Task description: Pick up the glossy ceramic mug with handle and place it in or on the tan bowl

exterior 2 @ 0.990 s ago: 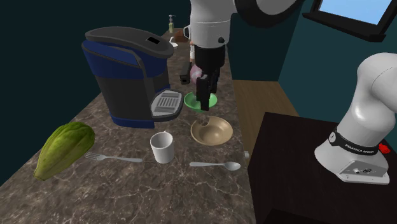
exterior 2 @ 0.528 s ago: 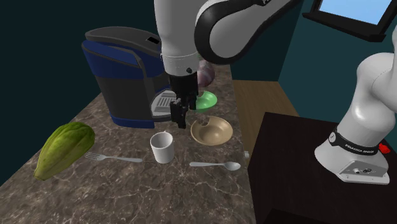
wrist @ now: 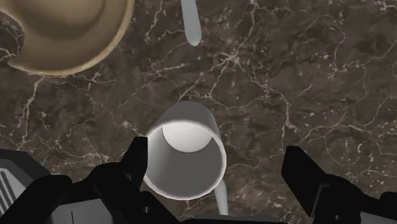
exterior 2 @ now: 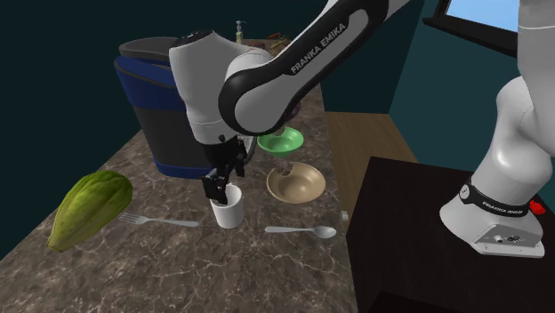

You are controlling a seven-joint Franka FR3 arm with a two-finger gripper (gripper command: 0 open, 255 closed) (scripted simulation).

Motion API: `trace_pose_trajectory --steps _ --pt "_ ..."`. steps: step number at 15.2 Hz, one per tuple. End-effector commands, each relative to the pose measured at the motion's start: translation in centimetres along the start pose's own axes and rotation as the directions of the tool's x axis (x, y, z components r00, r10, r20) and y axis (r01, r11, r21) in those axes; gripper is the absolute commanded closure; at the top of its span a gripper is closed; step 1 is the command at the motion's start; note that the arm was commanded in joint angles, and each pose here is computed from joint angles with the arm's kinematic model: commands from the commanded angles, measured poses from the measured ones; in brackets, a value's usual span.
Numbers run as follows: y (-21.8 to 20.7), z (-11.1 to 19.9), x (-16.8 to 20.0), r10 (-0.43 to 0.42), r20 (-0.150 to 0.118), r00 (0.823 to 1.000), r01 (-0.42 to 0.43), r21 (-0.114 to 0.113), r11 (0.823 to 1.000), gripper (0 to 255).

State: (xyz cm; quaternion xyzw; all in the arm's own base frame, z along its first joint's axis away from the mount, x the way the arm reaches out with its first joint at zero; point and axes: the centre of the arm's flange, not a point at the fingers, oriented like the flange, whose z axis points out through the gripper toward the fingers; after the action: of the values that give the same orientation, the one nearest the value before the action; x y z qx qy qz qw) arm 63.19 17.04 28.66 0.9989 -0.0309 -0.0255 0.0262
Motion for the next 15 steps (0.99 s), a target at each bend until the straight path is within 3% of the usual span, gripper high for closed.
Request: trace_pose_trajectory --steps 1,4,12,15 --pt "-0.7 1.6 2.0 0.002 0.004 1.000 -0.002 -0.006 1.000 0" --pt "-1.9 4.2 4.9 0.006 0.008 1.000 -0.006 -0.014 1.000 0" --pt "-1.9 8.3 5.0 0.006 0.008 1.000 -0.006 -0.014 1.000 0" --pt "-1.9 8.3 5.0 0.006 0.008 1.000 -0.006 -0.014 1.000 0"
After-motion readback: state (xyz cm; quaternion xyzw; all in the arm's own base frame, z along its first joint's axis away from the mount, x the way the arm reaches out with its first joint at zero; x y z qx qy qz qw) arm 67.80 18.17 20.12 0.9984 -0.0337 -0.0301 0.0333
